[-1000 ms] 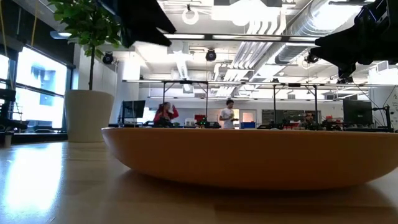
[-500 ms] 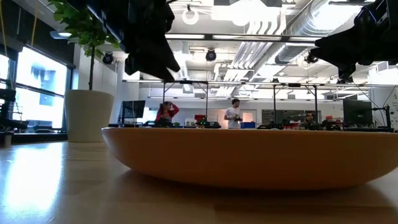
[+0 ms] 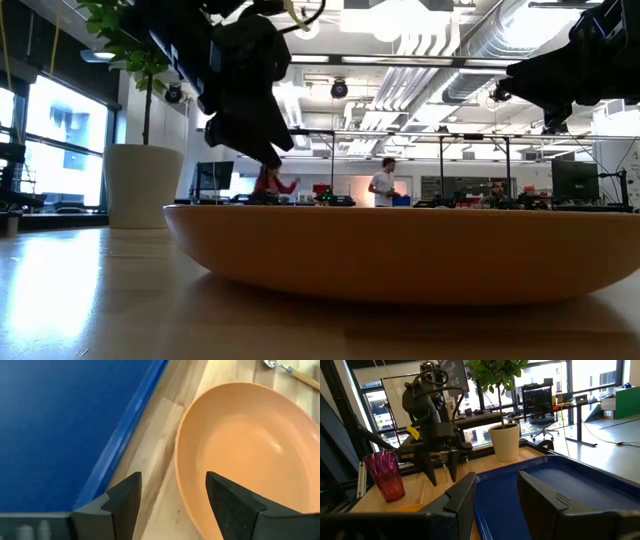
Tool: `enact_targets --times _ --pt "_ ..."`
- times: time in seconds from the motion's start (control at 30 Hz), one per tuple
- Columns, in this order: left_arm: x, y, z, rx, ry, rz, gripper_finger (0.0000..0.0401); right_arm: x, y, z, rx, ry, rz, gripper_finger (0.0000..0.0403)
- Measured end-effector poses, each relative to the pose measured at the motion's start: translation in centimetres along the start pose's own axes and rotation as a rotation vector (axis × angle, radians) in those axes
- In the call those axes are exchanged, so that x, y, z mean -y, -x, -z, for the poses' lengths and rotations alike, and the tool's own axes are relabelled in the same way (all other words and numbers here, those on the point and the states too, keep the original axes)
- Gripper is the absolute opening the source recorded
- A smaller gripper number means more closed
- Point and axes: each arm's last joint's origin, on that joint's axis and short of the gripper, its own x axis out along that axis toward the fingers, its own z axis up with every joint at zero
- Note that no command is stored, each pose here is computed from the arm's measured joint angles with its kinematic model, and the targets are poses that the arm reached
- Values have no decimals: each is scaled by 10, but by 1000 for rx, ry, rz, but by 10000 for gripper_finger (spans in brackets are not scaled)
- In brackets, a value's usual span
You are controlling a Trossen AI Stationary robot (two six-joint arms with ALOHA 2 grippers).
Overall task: Pick and place plate/cup/fork/spoon on tray
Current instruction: Put the orange plate on the blue tray
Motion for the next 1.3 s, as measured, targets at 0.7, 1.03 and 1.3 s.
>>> enact_targets --times 0.7,1.03,1.3 --pt "-1 -42 19 -117 95 22 225 0 0 0 -1 0 0 137" --pt "-4 -60 29 -154 152 -4 225 0 0 1 -7 3 1 137" --pt "-5 -63 30 -154 179 -14 202 0 0 1 -14 7 2 137"
